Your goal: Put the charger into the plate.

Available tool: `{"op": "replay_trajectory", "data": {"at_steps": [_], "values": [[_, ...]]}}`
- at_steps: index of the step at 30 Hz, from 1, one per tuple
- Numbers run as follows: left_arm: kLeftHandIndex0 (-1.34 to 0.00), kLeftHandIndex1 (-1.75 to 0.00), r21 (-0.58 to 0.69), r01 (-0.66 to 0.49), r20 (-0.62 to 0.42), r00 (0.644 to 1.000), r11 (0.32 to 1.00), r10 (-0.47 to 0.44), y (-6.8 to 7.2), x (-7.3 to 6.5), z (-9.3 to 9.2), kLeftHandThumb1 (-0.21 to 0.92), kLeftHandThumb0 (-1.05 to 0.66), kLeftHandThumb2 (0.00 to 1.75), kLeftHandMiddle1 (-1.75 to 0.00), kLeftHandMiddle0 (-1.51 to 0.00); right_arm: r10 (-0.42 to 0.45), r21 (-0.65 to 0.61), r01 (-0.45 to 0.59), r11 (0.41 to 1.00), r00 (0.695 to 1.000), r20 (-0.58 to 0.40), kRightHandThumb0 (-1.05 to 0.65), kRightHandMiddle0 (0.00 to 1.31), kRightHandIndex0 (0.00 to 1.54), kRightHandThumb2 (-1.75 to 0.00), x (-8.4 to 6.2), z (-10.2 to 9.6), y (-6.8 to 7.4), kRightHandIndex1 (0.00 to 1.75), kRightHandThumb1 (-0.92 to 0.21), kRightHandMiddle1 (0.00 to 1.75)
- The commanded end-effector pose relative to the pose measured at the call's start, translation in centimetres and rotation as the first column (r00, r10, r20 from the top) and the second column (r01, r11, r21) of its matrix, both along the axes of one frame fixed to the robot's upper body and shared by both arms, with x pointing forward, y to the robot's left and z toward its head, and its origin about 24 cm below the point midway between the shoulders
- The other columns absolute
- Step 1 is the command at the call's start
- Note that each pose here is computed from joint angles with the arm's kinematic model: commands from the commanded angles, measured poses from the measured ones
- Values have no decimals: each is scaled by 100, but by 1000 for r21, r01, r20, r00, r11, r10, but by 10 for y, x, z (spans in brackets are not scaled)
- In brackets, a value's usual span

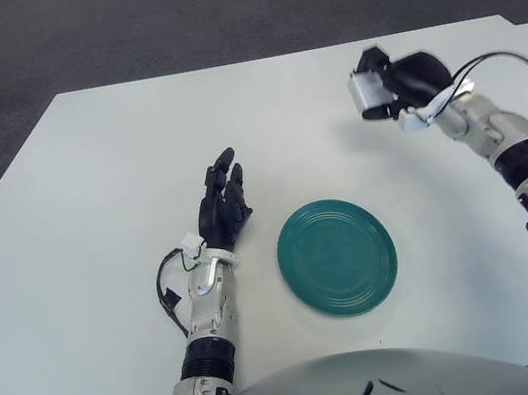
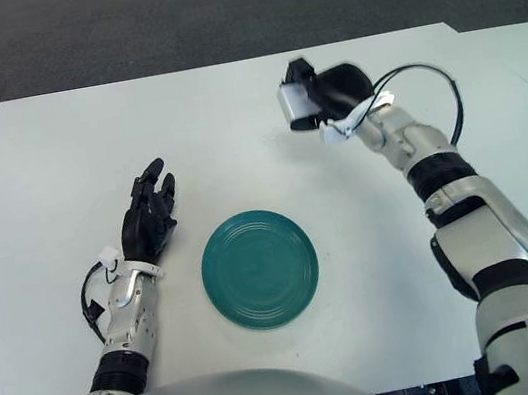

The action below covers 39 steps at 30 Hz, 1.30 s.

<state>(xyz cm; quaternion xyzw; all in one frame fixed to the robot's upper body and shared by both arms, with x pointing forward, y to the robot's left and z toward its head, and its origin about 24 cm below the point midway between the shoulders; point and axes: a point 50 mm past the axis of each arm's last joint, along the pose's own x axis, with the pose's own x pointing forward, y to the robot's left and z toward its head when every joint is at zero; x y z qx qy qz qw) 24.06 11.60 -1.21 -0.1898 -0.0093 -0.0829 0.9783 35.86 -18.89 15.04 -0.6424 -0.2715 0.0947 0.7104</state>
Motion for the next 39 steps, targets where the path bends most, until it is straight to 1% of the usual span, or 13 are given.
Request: {"op": "replay_trajectory", "data": {"at_steps": [1, 5, 10, 16, 18, 22, 25, 31, 34, 37, 39], "values": [[-1, -79, -42, -36, -195, 980, 998, 27, -1, -30, -39, 92, -87, 86, -2, -29, 37, 35, -37, 999, 999, -5, -50, 75, 96, -57, -10, -1, 8, 175, -92, 175], [0, -81, -29, -41, -180, 983, 999, 35, -1, -29, -38, 92, -86, 84, -2, -30, 81, 65, -81, 995, 997, 14, -48, 77, 98, -55, -19, 5, 15, 175, -92, 175], [0, -79, -24, -42, -180, 983, 999, 37, -1, -30, -37, 92, -85, 85, -1, -29, 118, 56, -119, 991, 993, 12, -48, 78, 98, -55, -31, 5, 22, 175, -92, 175], [0, -75, -35, -30, -176, 984, 999, 23, -1, -31, -37, 92, -85, 84, 0, -27, 164, 28, -164, 986, 986, -9, -47, 77, 99, -56, -45, 2, 33, 175, -92, 175], [0, -74, -40, -28, -177, 984, 999, 20, 0, -31, -37, 92, -85, 84, 0, -26, 191, 21, -191, 981, 981, -22, -47, 77, 100, -56, -52, 1, 38, 175, -92, 175], [0, -75, -39, -26, -170, 985, 999, 19, 0, -32, -37, 92, -84, 84, 0, -27, 226, -2, -226, 974, 973, -47, -46, 76, 101, -56, -61, -1, 44, 175, -92, 175], [0, -76, -22, -24, -166, 986, 999, 20, 0, -31, -37, 92, -84, 86, 0, -27, 257, -44, -261, 964, 964, -74, -47, 76, 101, -57, -70, -3, 50, 175, -92, 175], [0, -78, -16, -30, -164, 986, 999, 27, 0, -32, -37, 92, -83, 87, -1, -28, 311, -79, -318, 945, 946, -88, -46, 80, 101, -61, -82, -9, 61, 175, -92, 175], [0, -78, -7, -28, -170, 985, 1000, 26, 0, -32, -37, 92, -82, 87, -1, -29, 347, -90, -355, 931, 933, -92, -46, 81, 101, -62, -92, -16, 66, 175, -92, 175], [0, -77, -6, -38, -174, 984, 999, 37, -1, -32, -36, 92, -81, 87, -2, -31, 385, -119, -394, 911, 918, -89, -47, 81, 102, -62, -106, -20, 70, 175, -92, 175], [0, -77, -8, -44, -176, 984, 999, 42, -2, -33, -36, 92, -81, 87, -2, -31, 395, -132, -404, 905, 914, -89, -47, 81, 102, -62, -109, -21, 71, 175, -92, 175]]}}
